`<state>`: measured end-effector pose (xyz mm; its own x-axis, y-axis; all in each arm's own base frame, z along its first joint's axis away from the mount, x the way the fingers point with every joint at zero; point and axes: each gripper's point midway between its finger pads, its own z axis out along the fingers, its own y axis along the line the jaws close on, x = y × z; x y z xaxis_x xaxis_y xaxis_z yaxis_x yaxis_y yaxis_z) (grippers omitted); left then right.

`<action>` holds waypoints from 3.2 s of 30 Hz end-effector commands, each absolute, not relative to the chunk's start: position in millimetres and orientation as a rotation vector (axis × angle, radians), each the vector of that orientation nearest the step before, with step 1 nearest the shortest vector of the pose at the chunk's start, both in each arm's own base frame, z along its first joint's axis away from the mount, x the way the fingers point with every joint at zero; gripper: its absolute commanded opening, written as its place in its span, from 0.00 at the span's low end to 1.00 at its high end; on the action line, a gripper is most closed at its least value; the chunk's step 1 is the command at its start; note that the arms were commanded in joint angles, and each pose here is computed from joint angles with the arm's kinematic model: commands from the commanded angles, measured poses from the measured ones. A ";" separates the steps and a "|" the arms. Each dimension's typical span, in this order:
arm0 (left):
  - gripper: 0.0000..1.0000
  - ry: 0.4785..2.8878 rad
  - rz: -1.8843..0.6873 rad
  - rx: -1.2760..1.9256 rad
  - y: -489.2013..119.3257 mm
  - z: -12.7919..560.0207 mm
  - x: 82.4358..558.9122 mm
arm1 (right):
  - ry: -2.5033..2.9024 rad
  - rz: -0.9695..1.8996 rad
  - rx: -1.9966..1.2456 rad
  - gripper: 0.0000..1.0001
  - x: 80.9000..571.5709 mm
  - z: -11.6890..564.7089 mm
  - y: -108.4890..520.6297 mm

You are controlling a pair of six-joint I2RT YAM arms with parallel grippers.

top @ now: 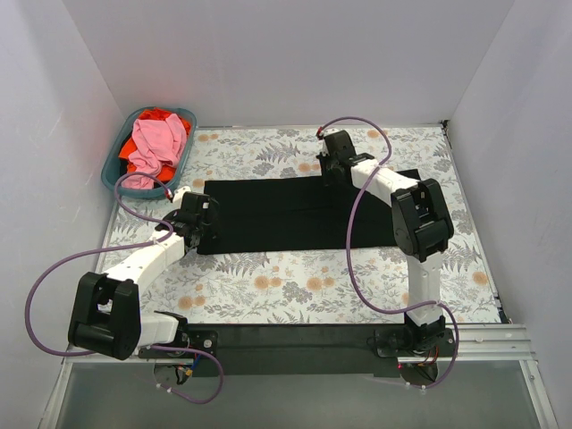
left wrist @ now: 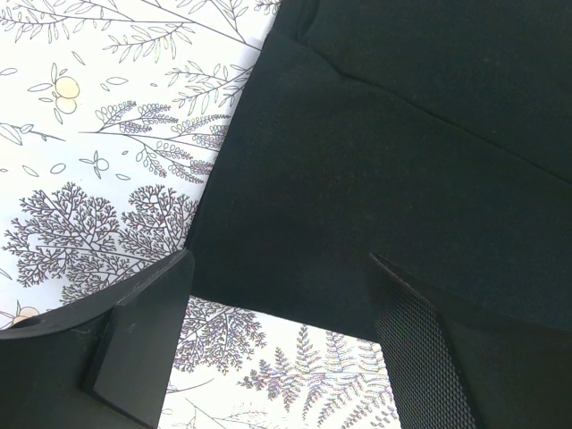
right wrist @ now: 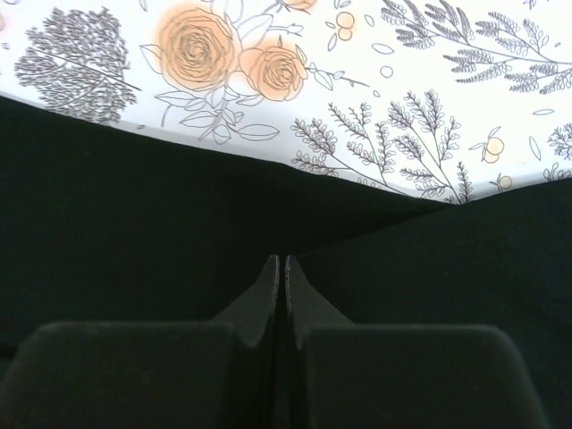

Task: Fold and stack the t-shirts
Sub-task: Fold the tshirt

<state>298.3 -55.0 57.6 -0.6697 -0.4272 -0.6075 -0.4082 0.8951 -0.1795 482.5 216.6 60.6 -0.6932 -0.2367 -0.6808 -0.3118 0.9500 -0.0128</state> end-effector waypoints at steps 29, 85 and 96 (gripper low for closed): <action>0.71 2.413 -0.739 -0.286 -256.9 111.1 402.5 | 2.242 0.240 -0.398 0.37 538.9 103.0 104.2; 0.08 2.290 -1.052 -0.205 -432.9 61.6 486.9 | 2.269 0.369 -0.338 0.01 583.0 55.4 76.6; 0.00 2.188 -1.010 0.031 -434.9 85.2 482.7 | 2.213 0.333 -0.276 0.01 584.3 87.9 65.1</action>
